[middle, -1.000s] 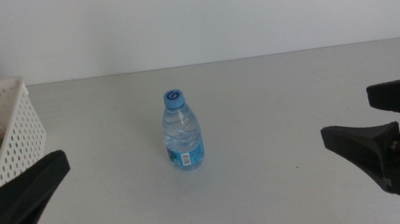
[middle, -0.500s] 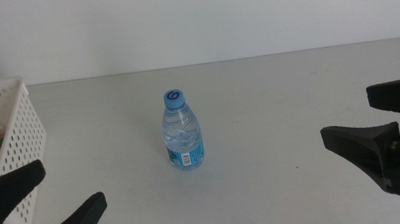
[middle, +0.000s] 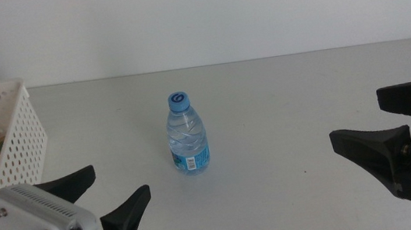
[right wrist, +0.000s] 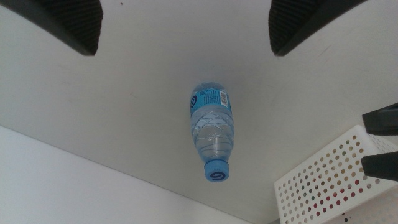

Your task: Use arms to grab the bottles and put them into the dustbin to the left of the table.

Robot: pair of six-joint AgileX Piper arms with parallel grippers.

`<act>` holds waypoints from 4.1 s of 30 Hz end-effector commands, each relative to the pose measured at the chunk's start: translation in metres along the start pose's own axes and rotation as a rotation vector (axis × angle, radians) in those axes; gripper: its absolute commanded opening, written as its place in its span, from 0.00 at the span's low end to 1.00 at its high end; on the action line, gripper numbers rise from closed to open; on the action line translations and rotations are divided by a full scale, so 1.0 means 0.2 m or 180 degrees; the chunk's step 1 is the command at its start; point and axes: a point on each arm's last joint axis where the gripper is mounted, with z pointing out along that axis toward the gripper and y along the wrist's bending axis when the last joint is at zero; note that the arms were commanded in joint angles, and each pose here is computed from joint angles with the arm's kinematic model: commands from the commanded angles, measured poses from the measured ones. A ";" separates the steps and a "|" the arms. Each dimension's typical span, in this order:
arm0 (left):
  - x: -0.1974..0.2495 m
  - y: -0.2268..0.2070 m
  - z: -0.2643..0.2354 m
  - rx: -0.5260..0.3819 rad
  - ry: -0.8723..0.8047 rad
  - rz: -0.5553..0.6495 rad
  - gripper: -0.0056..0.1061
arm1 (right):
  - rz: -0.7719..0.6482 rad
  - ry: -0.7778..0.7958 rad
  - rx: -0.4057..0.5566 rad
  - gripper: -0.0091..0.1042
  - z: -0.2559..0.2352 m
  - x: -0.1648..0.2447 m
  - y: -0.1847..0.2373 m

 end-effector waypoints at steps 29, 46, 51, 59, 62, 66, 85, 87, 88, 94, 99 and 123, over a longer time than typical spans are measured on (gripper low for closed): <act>0.05 0.02 0.42 -0.0285 -0.0452 -0.0072 0.89 | -0.0062 -0.0312 0.0010 0.74 -0.03 -0.08 0.00; 0.11 0.01 0.81 -0.0371 -0.0347 -0.0128 0.89 | -0.0065 -0.0312 0.0010 0.74 -0.03 -0.08 0.00; 0.13 0.02 0.88 -0.0423 -0.0332 -0.0153 0.89 | -0.0065 -0.0312 0.0010 0.74 -0.03 -0.08 0.00; 0.18 0.02 0.97 -0.0483 -0.0286 -0.0186 0.88 | -0.0065 -0.0312 0.0010 0.74 -0.03 -0.08 0.00; 0.20 0.03 1.00 -0.0546 -0.0276 -0.0215 0.84 | -0.0065 -0.0312 0.0010 0.74 -0.03 -0.08 0.00; 0.21 0.05 1.03 -0.0536 -0.0285 -0.0268 0.65 | -0.0065 -0.0312 0.0010 0.74 -0.03 -0.08 0.00; -0.29 0.05 0.82 -0.0383 -0.0034 0.0081 0.03 | -0.0065 -0.0314 0.0010 0.74 -0.03 -0.08 0.00; -0.38 0.04 0.79 -0.0340 0.0037 0.0082 0.03 | -0.0065 -0.0314 0.0010 0.74 -0.03 -0.08 0.00; -0.43 0.05 0.79 -0.0323 0.0069 0.0099 0.03 | -0.0065 -0.0314 0.0010 0.74 -0.03 -0.08 0.00; -0.65 0.16 0.75 -0.0293 0.0659 -0.0022 0.03 | -0.0062 -0.0314 0.0010 0.74 -0.03 -0.08 0.00; -0.84 0.35 0.70 -0.0469 0.1038 -0.0049 0.03 | -0.0060 -0.0314 0.0010 0.74 -0.03 -0.08 0.00; -0.99 1.28 0.26 -0.1854 0.2271 -0.0793 0.03 | -0.0064 -0.0314 0.0010 0.74 -0.03 -0.08 0.00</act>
